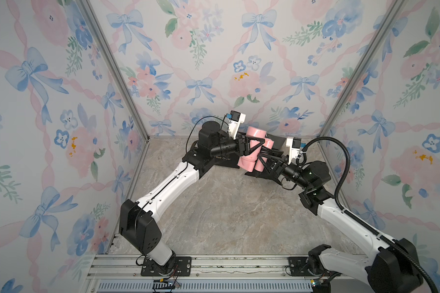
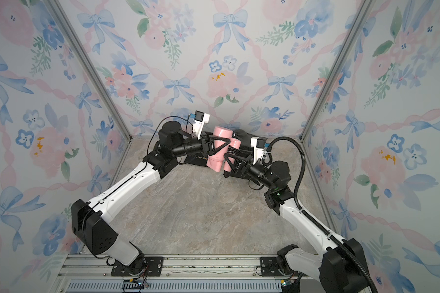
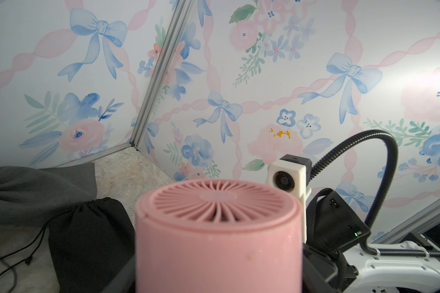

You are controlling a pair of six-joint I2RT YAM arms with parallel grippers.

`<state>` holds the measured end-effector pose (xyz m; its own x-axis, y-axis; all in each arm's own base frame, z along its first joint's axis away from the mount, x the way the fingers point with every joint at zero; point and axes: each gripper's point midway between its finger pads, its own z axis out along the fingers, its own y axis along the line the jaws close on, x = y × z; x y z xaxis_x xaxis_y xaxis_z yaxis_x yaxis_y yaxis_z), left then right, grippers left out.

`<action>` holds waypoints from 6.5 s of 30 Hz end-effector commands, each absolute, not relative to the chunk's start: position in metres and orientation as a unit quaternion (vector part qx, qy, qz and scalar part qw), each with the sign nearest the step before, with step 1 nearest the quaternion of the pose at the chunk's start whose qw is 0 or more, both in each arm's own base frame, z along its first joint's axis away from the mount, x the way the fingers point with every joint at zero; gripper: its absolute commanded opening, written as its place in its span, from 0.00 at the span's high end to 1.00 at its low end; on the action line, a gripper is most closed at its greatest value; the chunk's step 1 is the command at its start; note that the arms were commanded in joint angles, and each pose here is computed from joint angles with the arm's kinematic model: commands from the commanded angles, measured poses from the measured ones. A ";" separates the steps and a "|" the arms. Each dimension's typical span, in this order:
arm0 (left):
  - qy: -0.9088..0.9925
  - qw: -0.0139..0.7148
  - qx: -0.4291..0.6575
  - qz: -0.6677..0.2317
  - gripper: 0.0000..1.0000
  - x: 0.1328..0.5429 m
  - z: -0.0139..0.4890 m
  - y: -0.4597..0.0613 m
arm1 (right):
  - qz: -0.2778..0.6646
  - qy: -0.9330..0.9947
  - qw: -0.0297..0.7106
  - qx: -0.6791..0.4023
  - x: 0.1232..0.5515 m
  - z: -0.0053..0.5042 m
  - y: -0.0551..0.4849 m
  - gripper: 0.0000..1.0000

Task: Pack away hair dryers
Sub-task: Adjust the hair dryer, then adjust the drawstring bag at the center of the board, then open the drawstring bag at the center of the board.

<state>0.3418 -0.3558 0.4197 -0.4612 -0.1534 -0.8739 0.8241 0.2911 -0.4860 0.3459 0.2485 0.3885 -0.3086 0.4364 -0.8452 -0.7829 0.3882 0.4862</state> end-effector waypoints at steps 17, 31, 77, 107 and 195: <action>0.627 0.535 0.248 -0.509 0.19 0.347 0.457 -0.339 | 0.543 0.578 0.596 -0.125 0.353 0.406 0.238 0.73; 0.760 0.543 0.109 -0.340 0.06 0.444 0.352 -0.261 | 0.286 0.732 0.619 0.013 0.398 0.329 0.142 0.76; 0.924 0.352 0.149 0.020 0.60 0.534 0.023 -0.301 | 0.205 0.778 0.592 0.037 0.389 0.311 0.088 0.76; 0.959 0.280 0.026 -0.015 0.35 0.337 0.093 -0.085 | 0.250 0.765 0.594 -0.002 0.364 0.321 0.128 0.74; 0.943 0.298 0.150 0.001 0.36 0.355 0.081 -0.239 | 0.242 0.807 0.539 -0.005 0.328 0.284 0.103 0.71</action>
